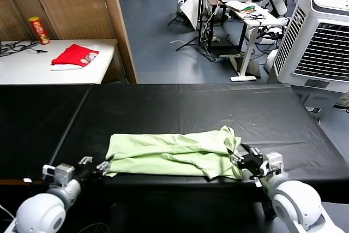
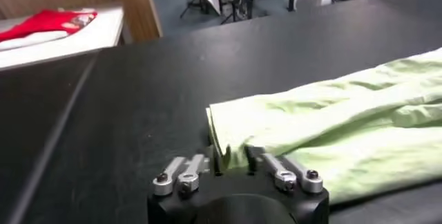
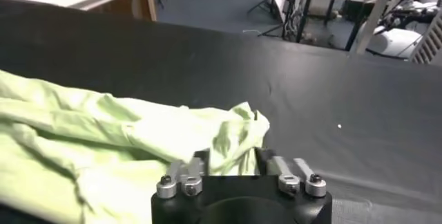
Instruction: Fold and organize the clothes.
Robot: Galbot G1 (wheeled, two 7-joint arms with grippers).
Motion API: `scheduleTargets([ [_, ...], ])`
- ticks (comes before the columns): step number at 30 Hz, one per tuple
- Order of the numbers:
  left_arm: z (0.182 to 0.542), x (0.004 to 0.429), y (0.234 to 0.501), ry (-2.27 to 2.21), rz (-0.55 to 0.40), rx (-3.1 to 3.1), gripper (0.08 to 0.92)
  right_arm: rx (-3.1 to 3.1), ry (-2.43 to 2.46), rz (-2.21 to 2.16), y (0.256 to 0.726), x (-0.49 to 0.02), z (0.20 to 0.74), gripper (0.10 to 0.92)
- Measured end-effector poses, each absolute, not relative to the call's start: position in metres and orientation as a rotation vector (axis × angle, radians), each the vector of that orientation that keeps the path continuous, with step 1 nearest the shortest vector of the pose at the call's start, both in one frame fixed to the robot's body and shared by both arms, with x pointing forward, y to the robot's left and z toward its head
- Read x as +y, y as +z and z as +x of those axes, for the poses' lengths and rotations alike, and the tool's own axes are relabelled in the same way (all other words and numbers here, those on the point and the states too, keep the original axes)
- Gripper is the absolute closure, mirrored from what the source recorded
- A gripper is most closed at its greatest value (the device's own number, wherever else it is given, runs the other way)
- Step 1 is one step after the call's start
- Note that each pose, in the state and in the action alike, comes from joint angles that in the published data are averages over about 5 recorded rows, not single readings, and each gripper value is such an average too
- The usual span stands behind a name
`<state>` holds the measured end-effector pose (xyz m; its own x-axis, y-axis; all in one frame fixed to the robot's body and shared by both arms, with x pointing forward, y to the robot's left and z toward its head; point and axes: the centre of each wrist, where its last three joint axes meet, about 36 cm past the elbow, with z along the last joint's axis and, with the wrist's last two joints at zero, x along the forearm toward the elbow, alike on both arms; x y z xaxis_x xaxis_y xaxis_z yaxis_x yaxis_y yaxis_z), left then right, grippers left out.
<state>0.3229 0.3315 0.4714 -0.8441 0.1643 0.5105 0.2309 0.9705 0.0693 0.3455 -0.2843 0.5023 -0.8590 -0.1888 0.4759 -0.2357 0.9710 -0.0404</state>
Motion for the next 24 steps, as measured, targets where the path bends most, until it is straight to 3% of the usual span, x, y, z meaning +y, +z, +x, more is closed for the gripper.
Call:
scheduleTargets([
  [3,0.328,0.333,0.478,-0.117,-0.261,-2.635,0.252,-2.654,0.117,0.273,0.504,-0.286,0.352,0.235],
  [6,0.340,0.336,0.480,-0.056,-0.229,-2.668,0.208,-2.664,0.118,0.234,0.499,-0.287,0.366,0.225],
  [13,0.375,0.338,0.476,0.067,-0.196,-2.706,0.201,-2.678,0.139,0.167,0.475,-0.282,0.417,0.224],
  [24,0.413,0.334,0.443,0.218,-0.198,-2.631,0.201,-2.637,0.086,0.164,0.436,-0.266,0.473,0.224],
])
